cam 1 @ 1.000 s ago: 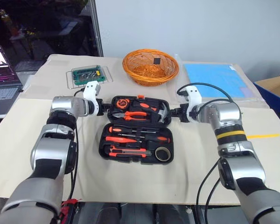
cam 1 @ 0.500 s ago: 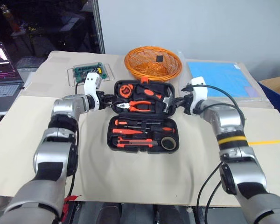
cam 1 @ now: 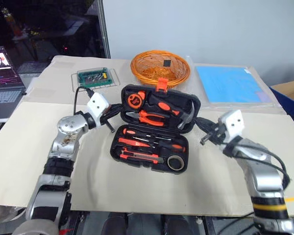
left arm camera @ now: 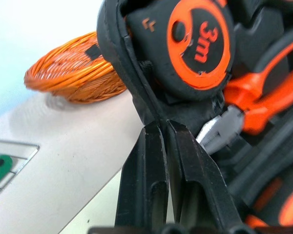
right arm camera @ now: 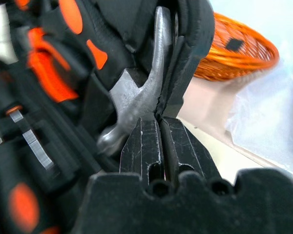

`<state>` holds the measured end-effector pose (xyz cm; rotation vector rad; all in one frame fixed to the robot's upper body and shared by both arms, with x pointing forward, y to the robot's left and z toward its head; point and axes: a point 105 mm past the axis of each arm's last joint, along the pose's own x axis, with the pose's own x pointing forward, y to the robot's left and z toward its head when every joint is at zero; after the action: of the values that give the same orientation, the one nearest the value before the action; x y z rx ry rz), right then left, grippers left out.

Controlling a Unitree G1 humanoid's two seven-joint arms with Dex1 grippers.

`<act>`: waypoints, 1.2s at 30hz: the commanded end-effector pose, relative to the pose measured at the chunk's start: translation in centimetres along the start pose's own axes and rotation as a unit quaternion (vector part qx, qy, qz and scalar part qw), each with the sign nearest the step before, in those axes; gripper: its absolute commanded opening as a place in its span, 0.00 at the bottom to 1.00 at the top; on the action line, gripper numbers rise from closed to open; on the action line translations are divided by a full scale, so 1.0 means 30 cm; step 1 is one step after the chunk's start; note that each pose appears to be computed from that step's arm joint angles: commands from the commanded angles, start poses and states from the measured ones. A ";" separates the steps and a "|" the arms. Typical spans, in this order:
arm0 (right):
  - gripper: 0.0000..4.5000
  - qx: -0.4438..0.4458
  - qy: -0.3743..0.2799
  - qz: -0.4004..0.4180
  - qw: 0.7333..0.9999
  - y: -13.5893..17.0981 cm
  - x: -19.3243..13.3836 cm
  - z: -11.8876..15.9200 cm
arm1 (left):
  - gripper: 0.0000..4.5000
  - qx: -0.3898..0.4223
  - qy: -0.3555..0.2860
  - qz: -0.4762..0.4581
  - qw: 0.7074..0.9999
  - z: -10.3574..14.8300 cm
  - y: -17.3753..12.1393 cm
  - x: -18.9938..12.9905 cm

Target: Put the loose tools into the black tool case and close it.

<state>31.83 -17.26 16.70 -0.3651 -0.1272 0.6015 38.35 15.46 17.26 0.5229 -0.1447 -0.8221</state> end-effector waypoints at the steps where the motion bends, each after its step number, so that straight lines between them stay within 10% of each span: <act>1: 0.00 -0.074 -0.043 0.034 0.996 0.057 -0.074 0.105 | 0.37 -0.052 0.017 -0.043 0.998 -0.008 -0.030 -0.084; 5: 0.00 -0.108 0.009 0.091 0.990 0.112 -0.140 0.077 | 0.71 -0.143 0.079 -0.053 0.985 -0.050 -0.004 -0.214; 7: 0.16 -0.118 0.057 0.115 0.985 0.119 -0.187 0.042 | 0.88 -0.180 0.112 -0.077 0.974 -0.063 0.000 -0.302; 10: 0.36 -0.096 0.146 0.171 0.970 0.134 -0.287 -0.022 | 0.89 -0.212 0.130 -0.113 0.962 -0.027 0.001 -0.409; 14: 0.36 -0.029 0.157 0.226 0.961 0.170 -0.348 0.010 | 0.89 -0.219 0.106 -0.196 0.950 0.097 -0.059 -0.463; 19: 0.03 0.043 0.117 0.319 0.940 0.321 -0.310 0.064 | 0.89 -0.200 0.082 -0.285 0.934 0.204 -0.179 -0.472; 26: 0.00 0.021 0.169 0.389 0.906 0.486 -0.228 -0.057 | 1.00 -0.159 0.061 -0.325 0.930 0.260 -0.268 -0.443; 36: 0.00 0.027 0.189 0.162 0.968 0.309 0.001 -0.154 | 1.00 -0.134 0.070 -0.326 0.933 0.254 -0.312 -0.414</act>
<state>25.21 -9.70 7.69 -0.4443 0.3547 1.0212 21.45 16.77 19.85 0.3241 0.3235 -1.4230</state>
